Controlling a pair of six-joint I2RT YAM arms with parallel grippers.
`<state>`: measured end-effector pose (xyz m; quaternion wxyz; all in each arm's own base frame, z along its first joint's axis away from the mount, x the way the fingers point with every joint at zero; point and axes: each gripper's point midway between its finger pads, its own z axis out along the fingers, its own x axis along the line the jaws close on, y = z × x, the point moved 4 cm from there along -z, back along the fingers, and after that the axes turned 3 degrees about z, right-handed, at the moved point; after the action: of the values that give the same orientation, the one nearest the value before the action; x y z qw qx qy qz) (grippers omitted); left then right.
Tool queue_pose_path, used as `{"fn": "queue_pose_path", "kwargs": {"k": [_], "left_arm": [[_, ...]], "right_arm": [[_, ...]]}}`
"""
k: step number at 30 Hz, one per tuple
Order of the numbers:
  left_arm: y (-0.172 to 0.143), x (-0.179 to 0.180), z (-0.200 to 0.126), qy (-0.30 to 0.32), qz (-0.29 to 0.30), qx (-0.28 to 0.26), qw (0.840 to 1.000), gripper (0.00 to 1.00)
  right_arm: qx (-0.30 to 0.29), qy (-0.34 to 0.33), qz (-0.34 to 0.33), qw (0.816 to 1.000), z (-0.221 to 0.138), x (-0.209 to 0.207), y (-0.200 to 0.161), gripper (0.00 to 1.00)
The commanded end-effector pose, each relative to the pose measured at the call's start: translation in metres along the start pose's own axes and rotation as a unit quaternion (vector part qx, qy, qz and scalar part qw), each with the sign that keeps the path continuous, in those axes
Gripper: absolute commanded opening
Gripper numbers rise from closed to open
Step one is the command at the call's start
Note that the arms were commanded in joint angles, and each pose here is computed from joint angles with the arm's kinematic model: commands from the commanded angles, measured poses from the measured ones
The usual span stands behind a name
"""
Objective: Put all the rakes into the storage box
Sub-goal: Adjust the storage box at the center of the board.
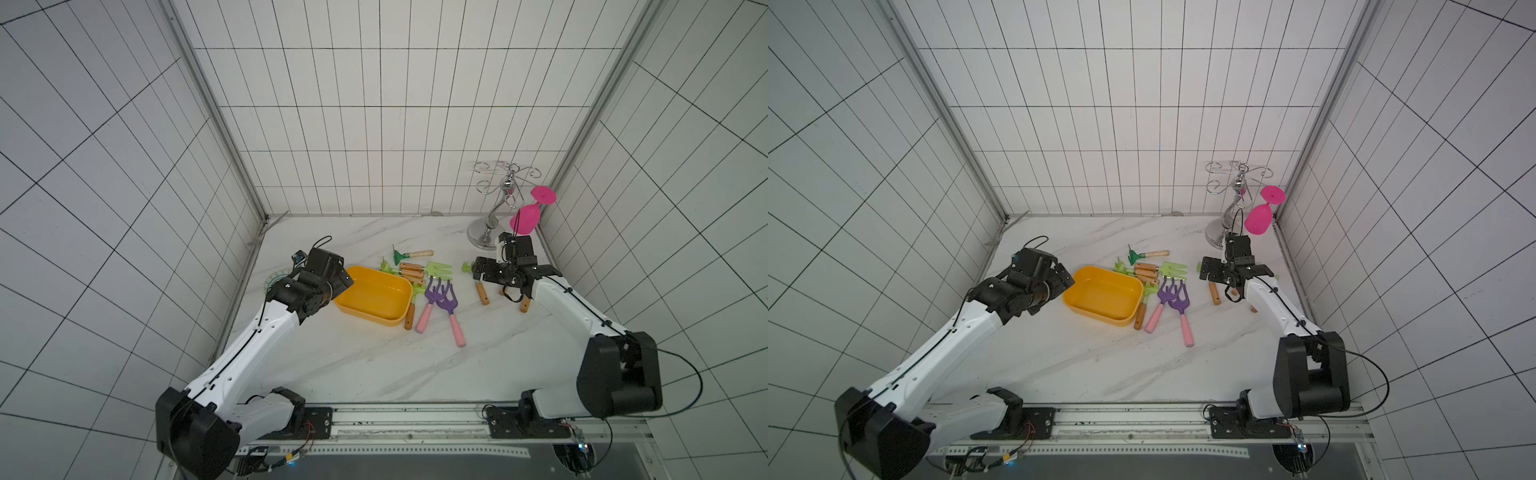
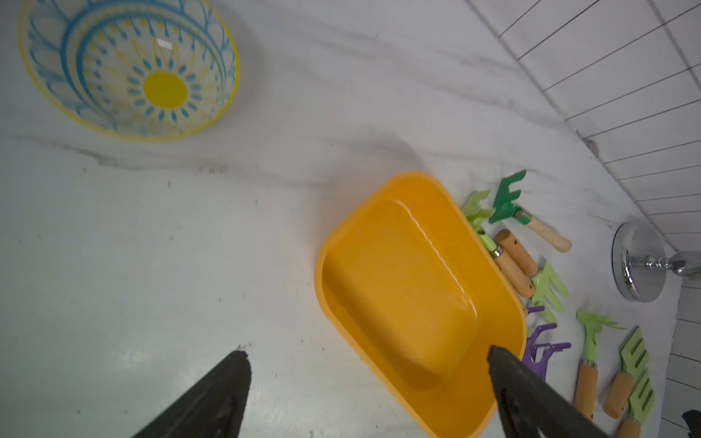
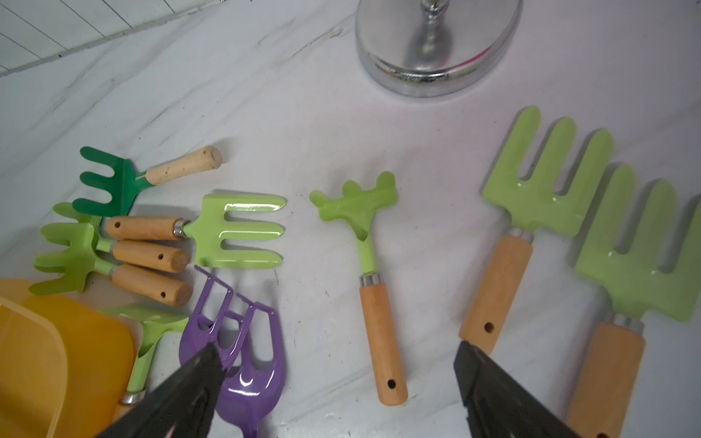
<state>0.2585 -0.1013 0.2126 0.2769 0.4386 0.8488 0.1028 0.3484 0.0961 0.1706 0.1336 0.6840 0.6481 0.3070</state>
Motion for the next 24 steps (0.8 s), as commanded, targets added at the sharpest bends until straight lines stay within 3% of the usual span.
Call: {"fn": "queue_pose_path", "kwargs": {"k": [1,8,16,24], "left_arm": [[-0.038,0.006,-0.01,0.023,-0.099,0.053,0.993,0.98],[-0.062,-0.004,0.02,0.066,-0.149,0.077,0.984,0.99],[-0.052,-0.022,0.068,0.082,-0.112,0.065,0.988,0.97],[-0.056,-0.019,0.11,0.098,-0.056,0.132,0.985,0.74]], "right_arm": [[0.044,0.035,0.004,0.998,-0.017,0.025,-0.008,0.98],[0.07,0.057,-0.006,0.996,-0.025,0.038,-0.017,0.98],[0.079,0.052,-0.022,0.995,-0.036,0.039,-0.014,0.98],[0.114,0.018,-0.033,0.993,-0.026,0.034,-0.009,0.99]]}}
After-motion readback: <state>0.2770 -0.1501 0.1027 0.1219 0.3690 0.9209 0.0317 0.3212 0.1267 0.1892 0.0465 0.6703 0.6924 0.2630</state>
